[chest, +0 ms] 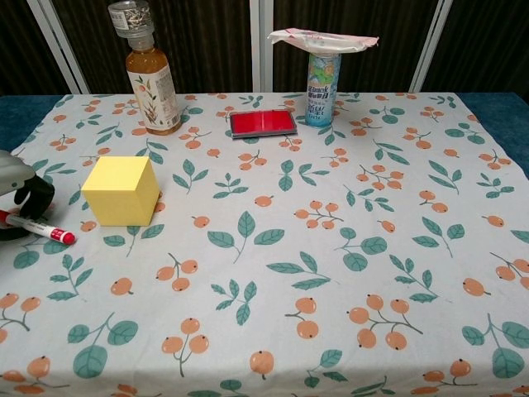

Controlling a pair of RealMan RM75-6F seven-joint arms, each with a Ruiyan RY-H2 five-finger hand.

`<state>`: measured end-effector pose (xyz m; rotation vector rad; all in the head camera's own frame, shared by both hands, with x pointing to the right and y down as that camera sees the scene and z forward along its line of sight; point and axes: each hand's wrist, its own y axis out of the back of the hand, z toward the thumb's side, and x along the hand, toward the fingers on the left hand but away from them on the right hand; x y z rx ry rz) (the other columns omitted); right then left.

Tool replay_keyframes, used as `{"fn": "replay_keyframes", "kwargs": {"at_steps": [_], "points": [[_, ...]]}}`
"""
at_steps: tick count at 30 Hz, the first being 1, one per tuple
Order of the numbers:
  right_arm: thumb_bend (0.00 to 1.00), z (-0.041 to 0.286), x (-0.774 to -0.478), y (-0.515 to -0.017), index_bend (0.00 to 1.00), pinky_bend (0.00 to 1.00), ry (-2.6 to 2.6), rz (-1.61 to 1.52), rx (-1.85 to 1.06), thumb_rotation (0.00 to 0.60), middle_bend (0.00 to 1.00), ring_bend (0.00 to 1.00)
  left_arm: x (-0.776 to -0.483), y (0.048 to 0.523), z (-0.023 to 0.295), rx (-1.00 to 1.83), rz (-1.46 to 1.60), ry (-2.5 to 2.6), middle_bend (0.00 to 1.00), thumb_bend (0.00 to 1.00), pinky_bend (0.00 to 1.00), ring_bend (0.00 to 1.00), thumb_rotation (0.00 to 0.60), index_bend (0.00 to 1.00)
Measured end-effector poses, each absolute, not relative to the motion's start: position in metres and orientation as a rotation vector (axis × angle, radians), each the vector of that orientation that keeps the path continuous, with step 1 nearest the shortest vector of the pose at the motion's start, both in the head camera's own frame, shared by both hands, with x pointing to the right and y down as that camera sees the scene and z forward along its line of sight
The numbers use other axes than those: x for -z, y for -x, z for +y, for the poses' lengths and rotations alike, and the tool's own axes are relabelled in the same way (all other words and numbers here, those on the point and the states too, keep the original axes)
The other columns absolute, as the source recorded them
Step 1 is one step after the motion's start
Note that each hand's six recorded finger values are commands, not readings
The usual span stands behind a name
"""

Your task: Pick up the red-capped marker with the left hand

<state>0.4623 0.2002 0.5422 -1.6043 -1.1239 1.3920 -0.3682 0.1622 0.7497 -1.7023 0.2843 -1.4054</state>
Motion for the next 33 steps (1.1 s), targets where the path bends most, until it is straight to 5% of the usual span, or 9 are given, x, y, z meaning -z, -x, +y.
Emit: {"fn": "replay_keyframes", "kwargs": {"at_steps": [16, 33], "points": [[0.20, 0.199, -0.541, -0.458, 0.00, 0.00, 1.606, -1.116, -1.382, 0.600, 0.02, 0.00, -0.730, 0.413, 0.164, 1.509, 0.537, 1.700, 0.73, 0.48, 0.69, 0.54, 0.600, 0.71], [0.20, 0.202, -0.539, -0.462, 0.00, 0.00, 1.593, -1.129, -1.390, 0.600, 0.02, 0.00, -0.740, 0.390, 0.143, 1.456, 0.475, 1.693, 0.73, 0.48, 0.68, 0.54, 0.600, 0.72]]}}
